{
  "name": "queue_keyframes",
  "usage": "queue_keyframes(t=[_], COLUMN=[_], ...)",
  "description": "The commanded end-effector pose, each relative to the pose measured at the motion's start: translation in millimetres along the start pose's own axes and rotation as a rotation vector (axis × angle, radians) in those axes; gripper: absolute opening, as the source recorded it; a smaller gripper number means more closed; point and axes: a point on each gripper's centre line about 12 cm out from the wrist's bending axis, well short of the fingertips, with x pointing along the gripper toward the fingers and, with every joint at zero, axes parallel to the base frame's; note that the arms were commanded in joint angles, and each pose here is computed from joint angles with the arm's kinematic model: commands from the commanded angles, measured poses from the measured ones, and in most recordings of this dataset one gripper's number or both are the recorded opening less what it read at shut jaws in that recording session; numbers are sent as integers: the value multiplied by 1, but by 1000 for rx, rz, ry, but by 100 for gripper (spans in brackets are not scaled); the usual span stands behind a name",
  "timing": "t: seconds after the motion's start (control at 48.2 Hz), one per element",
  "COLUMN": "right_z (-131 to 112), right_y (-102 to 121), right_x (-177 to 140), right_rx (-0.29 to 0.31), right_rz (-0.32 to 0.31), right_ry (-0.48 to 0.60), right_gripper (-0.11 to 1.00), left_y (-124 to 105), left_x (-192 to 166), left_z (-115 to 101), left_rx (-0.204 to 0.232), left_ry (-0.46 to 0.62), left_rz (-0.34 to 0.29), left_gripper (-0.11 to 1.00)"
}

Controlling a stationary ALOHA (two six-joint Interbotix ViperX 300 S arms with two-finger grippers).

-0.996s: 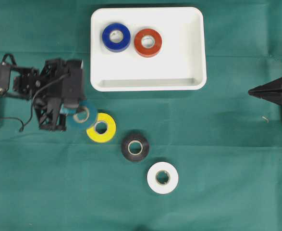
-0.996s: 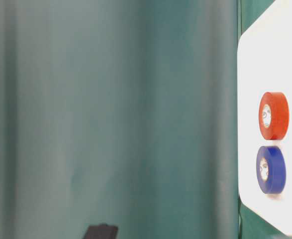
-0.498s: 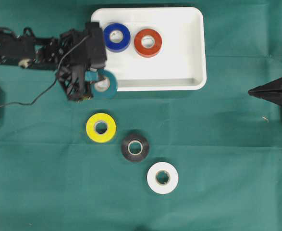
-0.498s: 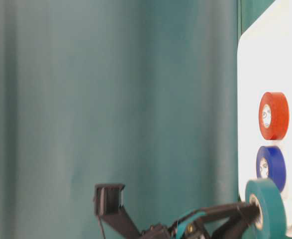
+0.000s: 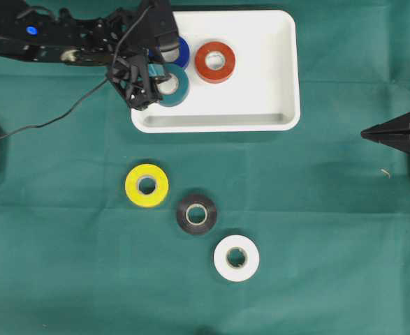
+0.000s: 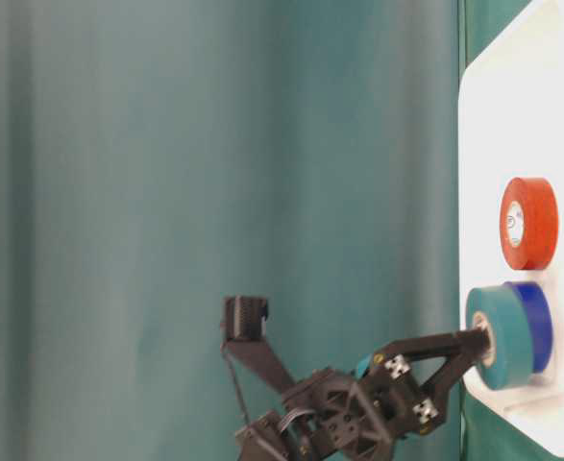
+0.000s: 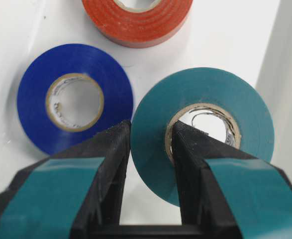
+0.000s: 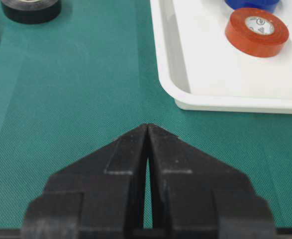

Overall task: Put the tape into the white case with the left arm.
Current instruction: 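Carry the teal tape with the left gripper into the white tray, then release the teal tape below the blue and retract left gripper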

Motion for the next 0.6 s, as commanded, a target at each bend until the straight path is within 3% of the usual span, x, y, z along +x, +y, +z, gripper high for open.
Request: queue_keyframes(t=[0.0, 0.581], right_z=[5, 5], right_y=[0, 0], right_x=[1, 1], right_rx=[-3, -3], right_rz=[0, 0], right_ry=[-15, -15], right_gripper=[-9, -9], left_y=[1, 0], left_x=[-2, 4], left_z=[14, 7], left_rx=[-1, 0], left_ry=[-38, -20], left_rz=[3, 1], left_gripper=[23, 24])
